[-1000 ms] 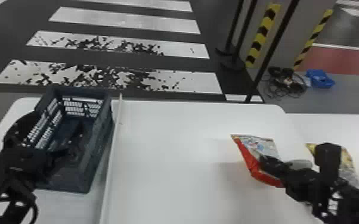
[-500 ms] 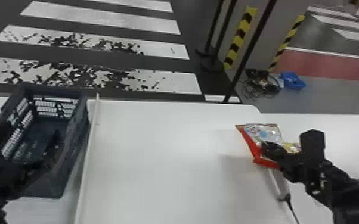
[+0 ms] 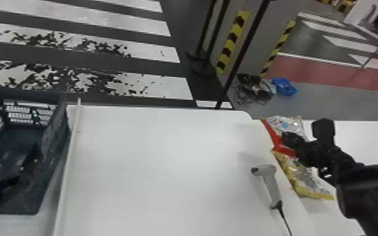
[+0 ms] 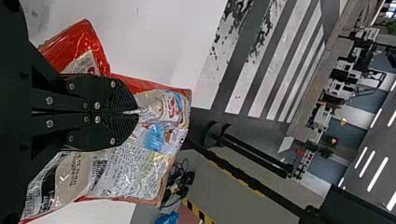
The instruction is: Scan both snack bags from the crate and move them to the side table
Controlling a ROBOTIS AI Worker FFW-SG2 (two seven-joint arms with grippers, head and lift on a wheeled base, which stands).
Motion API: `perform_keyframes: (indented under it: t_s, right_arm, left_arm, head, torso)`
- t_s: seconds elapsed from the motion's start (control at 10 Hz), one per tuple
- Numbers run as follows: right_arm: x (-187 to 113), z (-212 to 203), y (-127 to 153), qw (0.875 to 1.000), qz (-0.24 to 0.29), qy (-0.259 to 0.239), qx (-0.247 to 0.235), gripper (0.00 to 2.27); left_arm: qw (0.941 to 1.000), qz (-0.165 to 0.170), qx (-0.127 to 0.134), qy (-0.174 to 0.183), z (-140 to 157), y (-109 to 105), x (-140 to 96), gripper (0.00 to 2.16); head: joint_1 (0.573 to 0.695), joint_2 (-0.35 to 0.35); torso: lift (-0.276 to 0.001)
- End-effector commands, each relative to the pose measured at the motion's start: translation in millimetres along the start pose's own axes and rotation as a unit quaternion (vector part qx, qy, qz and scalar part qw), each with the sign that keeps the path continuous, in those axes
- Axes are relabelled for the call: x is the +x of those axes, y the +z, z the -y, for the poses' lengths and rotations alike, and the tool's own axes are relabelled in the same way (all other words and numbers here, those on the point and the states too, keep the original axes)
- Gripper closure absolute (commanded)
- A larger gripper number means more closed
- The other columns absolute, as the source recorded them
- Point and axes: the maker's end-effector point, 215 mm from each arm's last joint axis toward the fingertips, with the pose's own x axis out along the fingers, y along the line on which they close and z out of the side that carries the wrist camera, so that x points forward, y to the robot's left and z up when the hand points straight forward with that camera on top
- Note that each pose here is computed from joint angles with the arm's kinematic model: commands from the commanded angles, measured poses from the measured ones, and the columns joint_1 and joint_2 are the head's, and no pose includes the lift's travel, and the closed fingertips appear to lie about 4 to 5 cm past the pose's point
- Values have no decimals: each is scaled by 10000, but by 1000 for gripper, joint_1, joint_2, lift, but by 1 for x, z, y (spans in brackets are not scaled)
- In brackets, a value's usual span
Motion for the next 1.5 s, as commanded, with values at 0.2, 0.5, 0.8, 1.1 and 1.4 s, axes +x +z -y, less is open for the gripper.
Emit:
perform_keyframes:
  t_s: [0.2, 0.5, 0.8, 1.1, 1.4]
  right_arm:
    - [-3, 82, -37, 9969, -236, -734, 145, 2243]
    - [-3, 104, -60, 9937, -451, -980, 317, 2243]
    - [-3, 101, -76, 9924, -603, -982, 438, 1970]
    - [-6, 107, -72, 9915, -475, -1101, 503, 9]
    - [-20, 100, -47, 9926, -8, -1026, 654, 36]
  left_arm:
    - [9997, 135, 3, -203, 17, 7, 19, 70]
    - [9994, 271, -8, -230, 15, 17, 18, 70]
    - [9992, 309, -42, -246, 17, 19, 16, 70]
    - [9992, 327, -28, -243, 16, 21, 11, 70]
    - [9990, 382, -36, -221, 17, 28, 9, 70]
  head:
    - [695, -350]
    - [695, -350]
    - [695, -350]
    - [695, -350]
    - [695, -350]
  torso:
    - [-95]
    - [-95]
    - [-95]
    - [-95]
    - [-95]
